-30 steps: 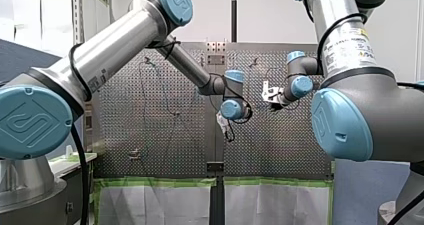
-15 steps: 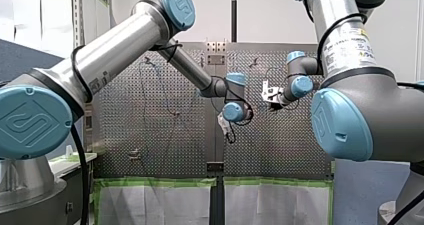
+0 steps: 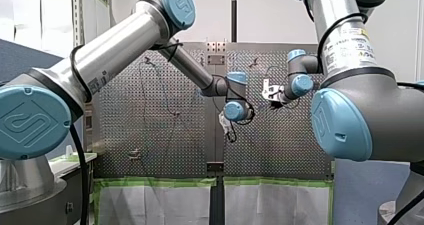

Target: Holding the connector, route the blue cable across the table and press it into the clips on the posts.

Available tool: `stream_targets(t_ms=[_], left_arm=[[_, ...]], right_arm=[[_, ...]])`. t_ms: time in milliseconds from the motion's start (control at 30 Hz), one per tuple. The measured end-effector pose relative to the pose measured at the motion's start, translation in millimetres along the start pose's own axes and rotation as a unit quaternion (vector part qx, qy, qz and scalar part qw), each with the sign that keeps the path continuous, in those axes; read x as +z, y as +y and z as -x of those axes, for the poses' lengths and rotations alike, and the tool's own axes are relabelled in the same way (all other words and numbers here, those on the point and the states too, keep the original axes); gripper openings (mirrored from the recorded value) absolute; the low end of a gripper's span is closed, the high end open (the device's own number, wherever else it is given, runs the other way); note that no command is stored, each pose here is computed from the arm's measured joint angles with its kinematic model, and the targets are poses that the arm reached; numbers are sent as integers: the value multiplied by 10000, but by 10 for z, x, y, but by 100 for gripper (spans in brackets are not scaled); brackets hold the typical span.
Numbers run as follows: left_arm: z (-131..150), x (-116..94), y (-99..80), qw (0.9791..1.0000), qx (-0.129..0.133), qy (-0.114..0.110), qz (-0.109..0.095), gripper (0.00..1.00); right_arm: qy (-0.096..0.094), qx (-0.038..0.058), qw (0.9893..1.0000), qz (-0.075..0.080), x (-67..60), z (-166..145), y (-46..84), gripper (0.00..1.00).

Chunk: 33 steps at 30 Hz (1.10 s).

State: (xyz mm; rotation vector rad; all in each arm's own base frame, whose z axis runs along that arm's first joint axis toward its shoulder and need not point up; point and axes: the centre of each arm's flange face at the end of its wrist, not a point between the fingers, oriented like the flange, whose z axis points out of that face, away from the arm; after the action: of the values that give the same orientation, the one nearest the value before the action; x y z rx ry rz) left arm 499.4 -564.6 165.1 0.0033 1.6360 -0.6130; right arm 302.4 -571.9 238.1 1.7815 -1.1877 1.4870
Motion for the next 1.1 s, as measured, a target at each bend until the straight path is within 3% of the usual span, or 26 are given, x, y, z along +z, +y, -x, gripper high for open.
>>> stream_targets(t_ms=[133,233,367,533,733,833,967,1100], left_arm=[[113,-27,-46,10000,17,7,3,0],[229,-55,-101,10000,33,-9,-11,0],[434,-106,-203,9999,75,-66,-52,0],[693,-182,-316,9998,103,-141,-56,0],[912,-250,-386,9995,175,-249,36,0],[1034,-278,-425,9994,170,-315,31,0],[1184,-303,-458,9991,146,-401,21,0],[1307,-317,-474,9988,120,-479,12,0]], right_arm=[[51,51,10000,-8,-53,-162,-5,0],[169,138,9997,-133,-123,-329,-69,0],[396,267,9981,-382,-237,-587,-172,0],[517,443,9960,-572,-328,-763,-217,0],[584,558,9949,-597,-403,-878,-227,0],[696,653,9936,-604,-494,-1024,-253,0],[896,806,9910,-577,-655,-1269,-294,0],[1034,838,9894,-574,-813,-1480,-341,0]])
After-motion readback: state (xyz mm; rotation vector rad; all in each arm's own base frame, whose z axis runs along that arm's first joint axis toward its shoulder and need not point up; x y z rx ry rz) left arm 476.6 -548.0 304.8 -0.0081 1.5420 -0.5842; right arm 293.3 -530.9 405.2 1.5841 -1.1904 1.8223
